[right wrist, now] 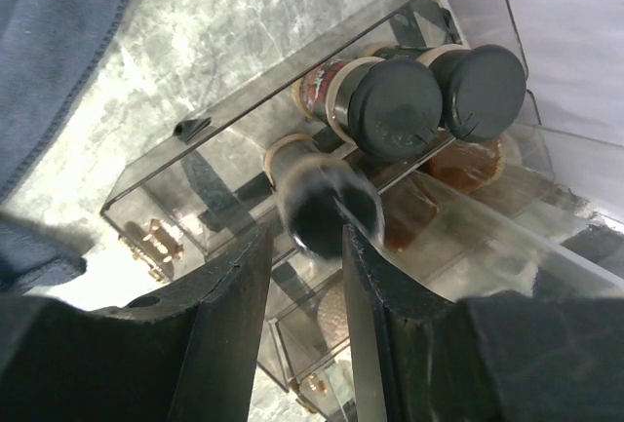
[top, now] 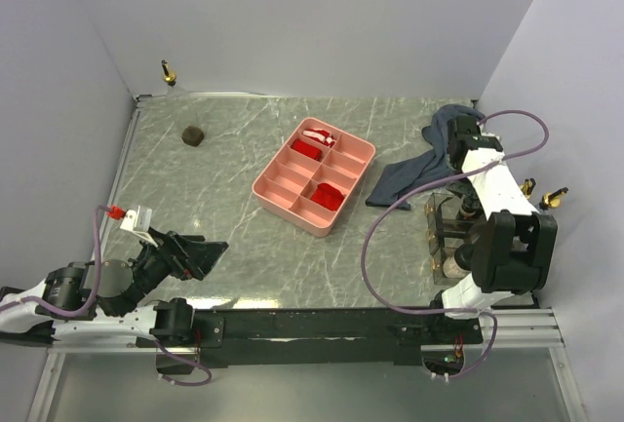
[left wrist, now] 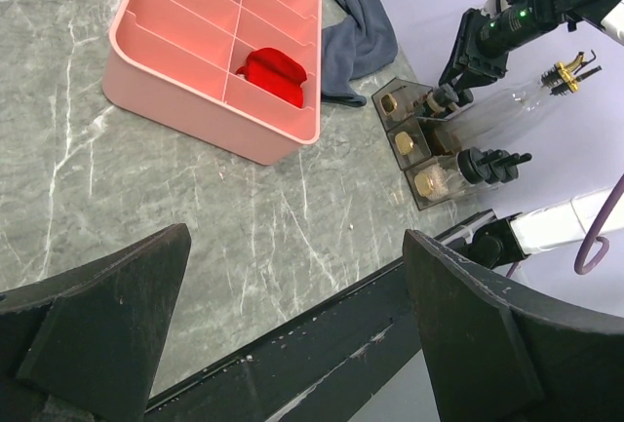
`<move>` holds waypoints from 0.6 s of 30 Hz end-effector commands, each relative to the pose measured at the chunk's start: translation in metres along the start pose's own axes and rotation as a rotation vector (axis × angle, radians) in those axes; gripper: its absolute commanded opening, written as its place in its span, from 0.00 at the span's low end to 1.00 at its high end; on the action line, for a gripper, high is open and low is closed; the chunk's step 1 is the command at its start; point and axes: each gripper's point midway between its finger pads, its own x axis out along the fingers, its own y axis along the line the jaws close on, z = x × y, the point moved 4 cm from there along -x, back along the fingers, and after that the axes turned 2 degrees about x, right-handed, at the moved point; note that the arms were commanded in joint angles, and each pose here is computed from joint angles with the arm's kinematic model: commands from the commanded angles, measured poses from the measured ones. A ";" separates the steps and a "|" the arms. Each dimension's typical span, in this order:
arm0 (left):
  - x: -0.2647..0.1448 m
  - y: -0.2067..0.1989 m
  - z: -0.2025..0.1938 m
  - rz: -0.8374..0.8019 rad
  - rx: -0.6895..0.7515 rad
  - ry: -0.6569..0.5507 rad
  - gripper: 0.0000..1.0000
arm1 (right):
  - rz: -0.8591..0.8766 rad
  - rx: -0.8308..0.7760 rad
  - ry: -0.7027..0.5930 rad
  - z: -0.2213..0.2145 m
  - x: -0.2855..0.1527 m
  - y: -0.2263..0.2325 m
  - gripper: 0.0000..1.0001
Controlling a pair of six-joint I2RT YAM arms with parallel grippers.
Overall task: Organize the condiment bottles
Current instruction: Adjust the bottle in the storage box.
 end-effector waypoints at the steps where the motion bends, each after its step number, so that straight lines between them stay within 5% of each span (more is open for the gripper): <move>1: -0.002 -0.004 0.004 -0.018 -0.031 -0.007 0.97 | 0.033 0.044 -0.023 0.002 -0.011 -0.003 0.43; 13: -0.003 -0.003 0.005 -0.023 -0.036 -0.004 0.97 | 0.217 0.031 -0.110 0.032 -0.061 0.020 0.50; 16: -0.004 0.000 0.006 -0.018 -0.052 -0.013 0.97 | 0.345 -0.036 -0.180 0.043 -0.106 0.054 0.61; 18: -0.004 0.002 0.007 -0.011 -0.062 -0.022 0.97 | 0.439 -0.098 -0.218 0.040 -0.137 0.082 0.79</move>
